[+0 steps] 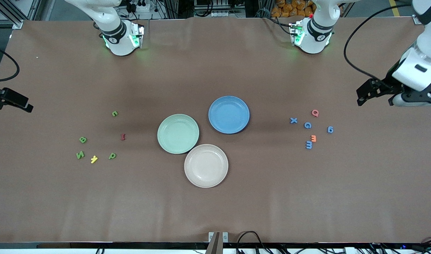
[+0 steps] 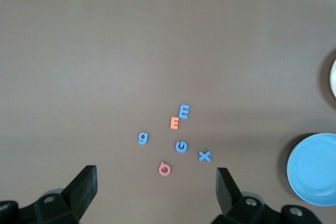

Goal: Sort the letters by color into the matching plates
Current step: 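Move both grippers out toward their groups of foam letters, then grasp the blue E with the left gripper while the right gripper descends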

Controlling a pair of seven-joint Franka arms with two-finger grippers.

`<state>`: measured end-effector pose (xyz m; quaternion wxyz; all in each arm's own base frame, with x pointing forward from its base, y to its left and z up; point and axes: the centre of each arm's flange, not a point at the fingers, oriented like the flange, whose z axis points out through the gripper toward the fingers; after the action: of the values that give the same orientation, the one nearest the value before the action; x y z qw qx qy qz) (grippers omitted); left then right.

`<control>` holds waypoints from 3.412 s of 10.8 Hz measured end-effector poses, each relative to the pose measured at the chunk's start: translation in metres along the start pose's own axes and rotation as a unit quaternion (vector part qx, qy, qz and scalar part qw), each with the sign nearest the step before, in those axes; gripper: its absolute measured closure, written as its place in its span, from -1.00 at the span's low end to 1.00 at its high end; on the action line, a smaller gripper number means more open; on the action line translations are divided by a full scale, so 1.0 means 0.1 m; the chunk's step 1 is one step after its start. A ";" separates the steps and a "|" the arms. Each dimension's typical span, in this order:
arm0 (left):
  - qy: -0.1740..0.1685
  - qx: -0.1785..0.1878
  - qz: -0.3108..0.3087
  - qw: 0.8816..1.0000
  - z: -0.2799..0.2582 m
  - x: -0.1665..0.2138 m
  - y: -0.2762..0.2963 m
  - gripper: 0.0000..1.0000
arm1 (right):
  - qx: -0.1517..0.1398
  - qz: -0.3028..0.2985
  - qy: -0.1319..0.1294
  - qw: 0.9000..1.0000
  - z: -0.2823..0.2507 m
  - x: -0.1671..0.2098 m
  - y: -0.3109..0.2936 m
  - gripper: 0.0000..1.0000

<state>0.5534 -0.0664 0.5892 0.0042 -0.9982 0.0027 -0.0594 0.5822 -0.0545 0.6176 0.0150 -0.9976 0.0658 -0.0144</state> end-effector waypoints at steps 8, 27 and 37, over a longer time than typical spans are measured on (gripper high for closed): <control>-0.008 -0.012 0.022 1.000 1.27 0.04 0.26 -1.00 | 0.002 0.010 0.002 1.000 0.81 0.00 -0.58 -1.00; -0.033 -0.014 0.063 0.997 3.53 0.06 0.34 -0.58 | -0.005 0.038 -0.009 0.999 3.42 -1.21 -0.53 -1.00; -0.047 -0.025 0.065 0.996 3.97 -0.03 0.40 -0.50 | -0.013 0.045 -0.053 0.998 4.16 -1.46 -0.12 -1.00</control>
<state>0.5968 -0.1029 0.1947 -0.0165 -0.9974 0.0686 -0.0121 0.4516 -0.0117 0.1985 0.0058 -0.9932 0.1097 0.0398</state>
